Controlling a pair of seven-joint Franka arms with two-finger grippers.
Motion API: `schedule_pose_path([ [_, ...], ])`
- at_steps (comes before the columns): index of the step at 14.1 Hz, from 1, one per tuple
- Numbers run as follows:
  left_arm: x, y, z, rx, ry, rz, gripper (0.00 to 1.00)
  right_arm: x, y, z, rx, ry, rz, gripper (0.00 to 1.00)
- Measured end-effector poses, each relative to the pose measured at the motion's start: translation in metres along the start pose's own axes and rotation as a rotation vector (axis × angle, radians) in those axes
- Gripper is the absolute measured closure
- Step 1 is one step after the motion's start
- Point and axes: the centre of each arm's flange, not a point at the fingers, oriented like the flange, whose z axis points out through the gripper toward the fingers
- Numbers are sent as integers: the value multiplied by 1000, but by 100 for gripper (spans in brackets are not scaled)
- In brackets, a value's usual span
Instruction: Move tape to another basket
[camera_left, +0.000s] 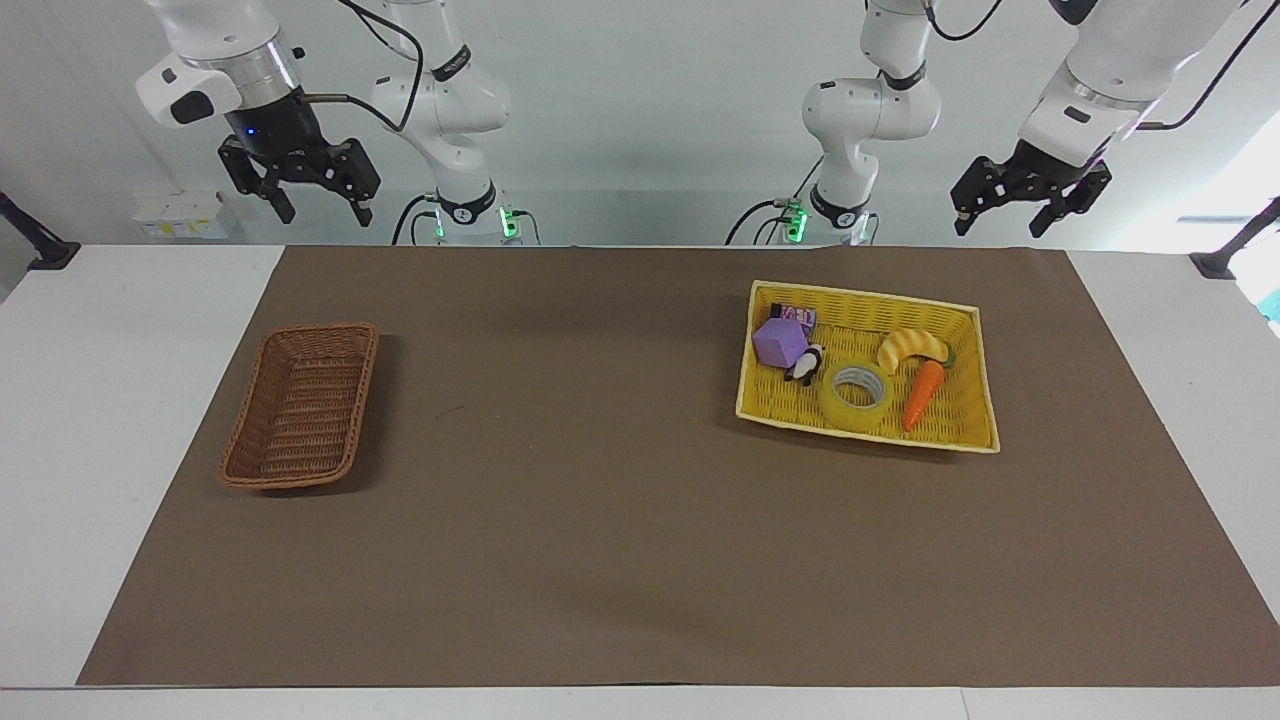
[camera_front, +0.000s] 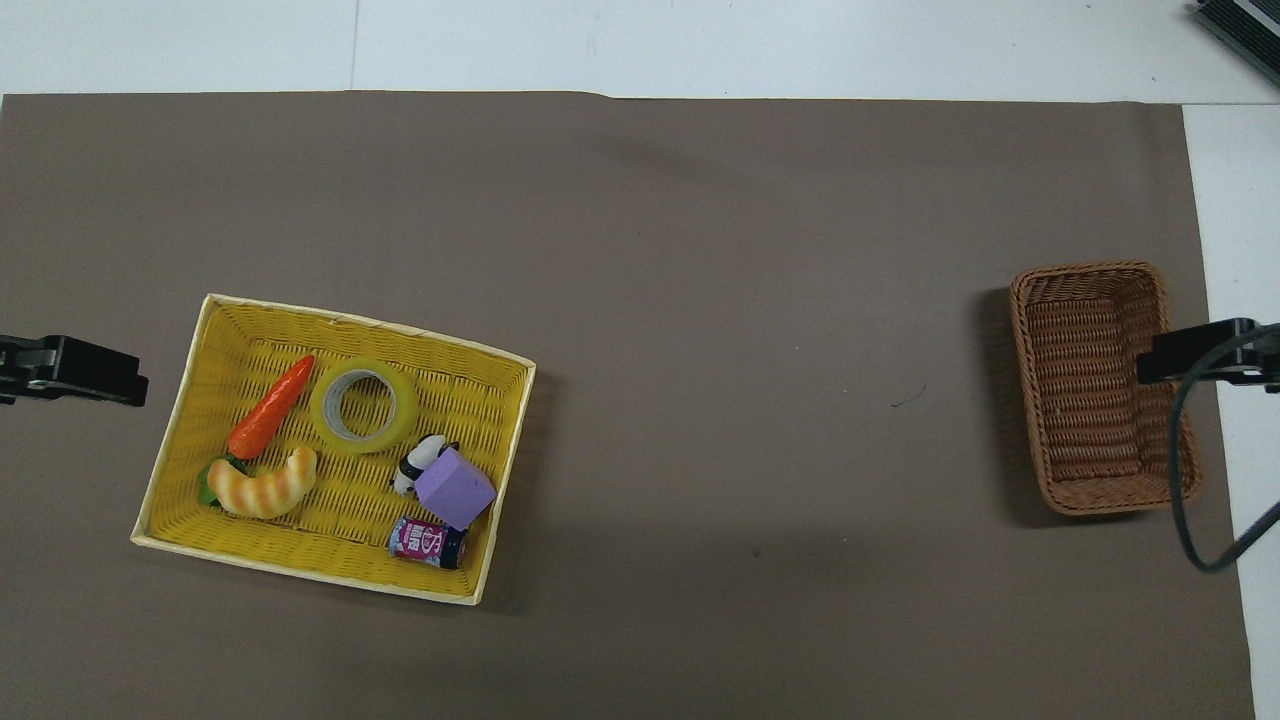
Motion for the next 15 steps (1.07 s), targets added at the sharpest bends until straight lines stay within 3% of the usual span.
schedule_pose_path([
  [7, 18, 4, 36, -1, 41, -57, 0, 0, 0, 0, 0, 0, 0, 0],
  [15, 42, 4, 150, -4, 56, -109, 4, 0, 0, 0, 0, 0, 0, 0],
])
